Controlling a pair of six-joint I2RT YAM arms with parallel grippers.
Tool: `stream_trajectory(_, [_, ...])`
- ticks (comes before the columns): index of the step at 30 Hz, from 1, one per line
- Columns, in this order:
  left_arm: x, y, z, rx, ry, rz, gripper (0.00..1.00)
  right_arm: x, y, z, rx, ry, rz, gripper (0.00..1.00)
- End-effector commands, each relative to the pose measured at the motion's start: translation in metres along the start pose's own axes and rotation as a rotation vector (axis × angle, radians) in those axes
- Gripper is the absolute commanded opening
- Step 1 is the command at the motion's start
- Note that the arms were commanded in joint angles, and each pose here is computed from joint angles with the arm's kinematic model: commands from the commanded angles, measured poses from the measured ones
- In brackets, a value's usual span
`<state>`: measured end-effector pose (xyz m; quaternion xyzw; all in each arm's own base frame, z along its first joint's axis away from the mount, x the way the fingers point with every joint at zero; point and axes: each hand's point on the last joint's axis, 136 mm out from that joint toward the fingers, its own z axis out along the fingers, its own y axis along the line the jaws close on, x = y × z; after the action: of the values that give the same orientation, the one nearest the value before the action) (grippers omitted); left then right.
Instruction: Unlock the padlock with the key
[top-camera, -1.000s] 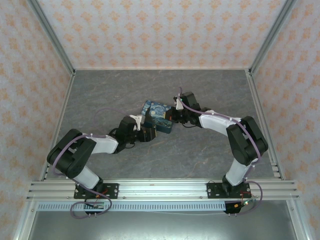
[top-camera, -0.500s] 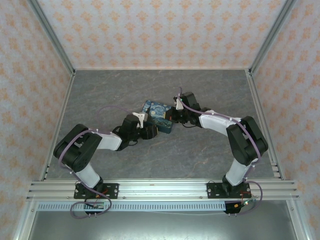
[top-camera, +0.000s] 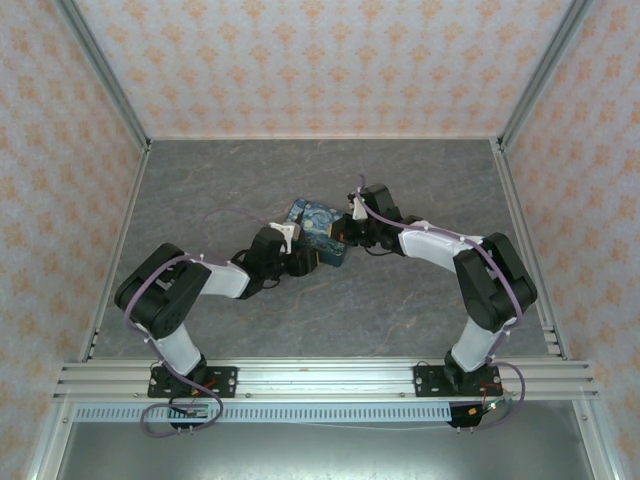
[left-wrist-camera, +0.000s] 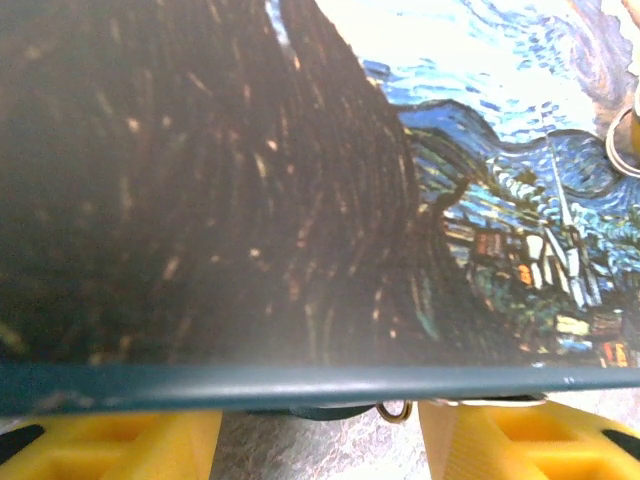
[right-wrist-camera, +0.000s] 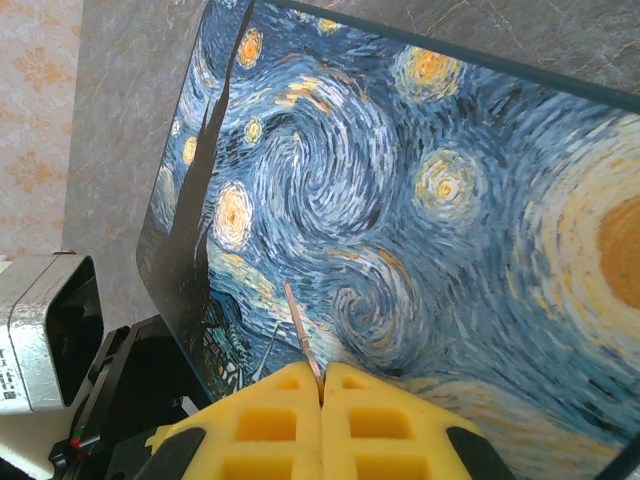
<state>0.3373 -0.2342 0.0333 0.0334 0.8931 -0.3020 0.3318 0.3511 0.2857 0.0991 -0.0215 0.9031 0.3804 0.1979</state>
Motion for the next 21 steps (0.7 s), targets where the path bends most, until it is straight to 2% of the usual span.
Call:
stream_trajectory(1, [0.009, 0.004, 0.009, -0.033, 0.024, 0.027, 0.53, 0.033, -0.033, 0.003, 0.122, 0.081, 0.043, 0.00])
stream_trajectory(21, [0.015, 0.006, 0.023, -0.087, 0.063, 0.047, 0.41, 0.037, -0.032, 0.003, 0.120, 0.078, 0.048, 0.00])
